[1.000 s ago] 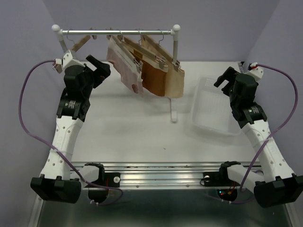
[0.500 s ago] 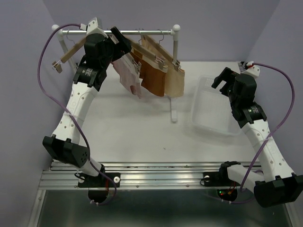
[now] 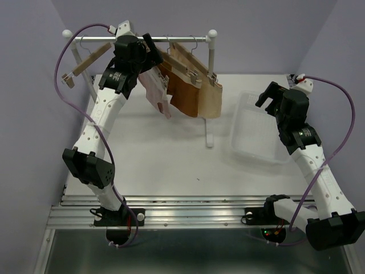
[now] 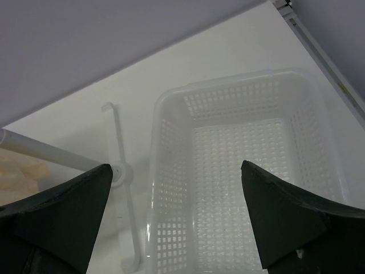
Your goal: Remove the underwear clipped to the hanger
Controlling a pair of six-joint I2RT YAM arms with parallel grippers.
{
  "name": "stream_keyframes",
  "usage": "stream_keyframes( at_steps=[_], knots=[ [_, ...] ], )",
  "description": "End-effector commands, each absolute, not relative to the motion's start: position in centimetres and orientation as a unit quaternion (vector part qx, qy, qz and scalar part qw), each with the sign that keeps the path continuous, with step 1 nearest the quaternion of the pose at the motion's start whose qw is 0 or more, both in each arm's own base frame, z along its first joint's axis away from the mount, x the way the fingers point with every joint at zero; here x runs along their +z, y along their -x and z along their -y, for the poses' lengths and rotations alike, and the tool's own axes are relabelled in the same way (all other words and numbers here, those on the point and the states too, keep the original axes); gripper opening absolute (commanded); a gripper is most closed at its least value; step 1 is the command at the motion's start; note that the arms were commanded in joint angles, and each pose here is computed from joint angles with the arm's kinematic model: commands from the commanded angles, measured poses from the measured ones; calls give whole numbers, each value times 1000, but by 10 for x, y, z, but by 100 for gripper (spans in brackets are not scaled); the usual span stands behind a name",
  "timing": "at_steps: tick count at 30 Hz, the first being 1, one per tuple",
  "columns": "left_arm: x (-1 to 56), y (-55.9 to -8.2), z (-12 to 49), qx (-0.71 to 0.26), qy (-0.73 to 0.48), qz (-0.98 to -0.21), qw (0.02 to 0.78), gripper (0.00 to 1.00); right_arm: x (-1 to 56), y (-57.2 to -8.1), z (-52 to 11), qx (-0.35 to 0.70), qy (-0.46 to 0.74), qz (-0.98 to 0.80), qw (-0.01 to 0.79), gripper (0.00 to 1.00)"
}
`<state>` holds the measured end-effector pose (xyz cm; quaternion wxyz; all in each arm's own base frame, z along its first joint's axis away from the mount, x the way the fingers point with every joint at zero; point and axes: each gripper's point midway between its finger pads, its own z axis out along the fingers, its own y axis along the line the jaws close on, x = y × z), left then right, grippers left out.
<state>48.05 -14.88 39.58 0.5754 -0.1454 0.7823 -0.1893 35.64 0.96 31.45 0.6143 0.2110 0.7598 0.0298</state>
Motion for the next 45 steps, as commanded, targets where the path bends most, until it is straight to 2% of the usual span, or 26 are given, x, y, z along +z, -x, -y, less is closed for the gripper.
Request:
stream_keyframes(
  at_steps=[1, 8, 14, 23, 27, 30, 32, 33, 35, 36, 38, 39, 40, 45],
  knots=[
    [431, -473, 135, -164, 152, -756, 615, 98, 329, -360, -4, 24, -216, -739, 638, 100],
    [420, -475, 129, -129, 140, -773, 605, 89, 326, -360, -1, 14, -219, -740, 636, 100],
    [418, -479, 129, -109, 119, -785, 598, 68, 324, -361, 0, 12, -218, -741, 634, 100],
    [412, -483, 130, -90, 93, -798, 588, 66, 324, -362, 1, 6, -218, -742, 634, 100],
    [409, -482, 127, -82, 94, -801, 585, 55, 323, -362, 0, 6, -217, -743, 633, 100],
    [406, -482, 124, -72, 95, -804, 582, 52, 322, -362, 1, 4, -218, -744, 632, 100],
    [404, -482, 123, -67, 93, -806, 580, 45, 322, -362, 1, 5, -218, -743, 633, 100],
    [404, -482, 123, -66, 93, -806, 581, 38, 323, -361, 1, 5, -218, -743, 633, 100],
    [406, -481, 123, -68, 91, -805, 583, 34, 323, -362, 1, 5, -217, -743, 633, 100],
    [408, -480, 124, -69, 90, -804, 584, 26, 322, -362, 1, 5, -217, -743, 633, 100],
    [409, -480, 124, -68, 88, -803, 585, 19, 322, -362, 0, 7, -216, -744, 632, 100],
    [411, -479, 124, -67, 87, -802, 588, 6, 322, -362, 0, 6, -214, -745, 632, 100],
    [413, -479, 123, -67, 88, -800, 590, 1, 322, -362, 0, 7, -214, -745, 632, 100],
    [423, -475, 121, -52, 68, -793, 603, 0, 321, -363, -1, 7, -211, -746, 631, 100]
  ],
)
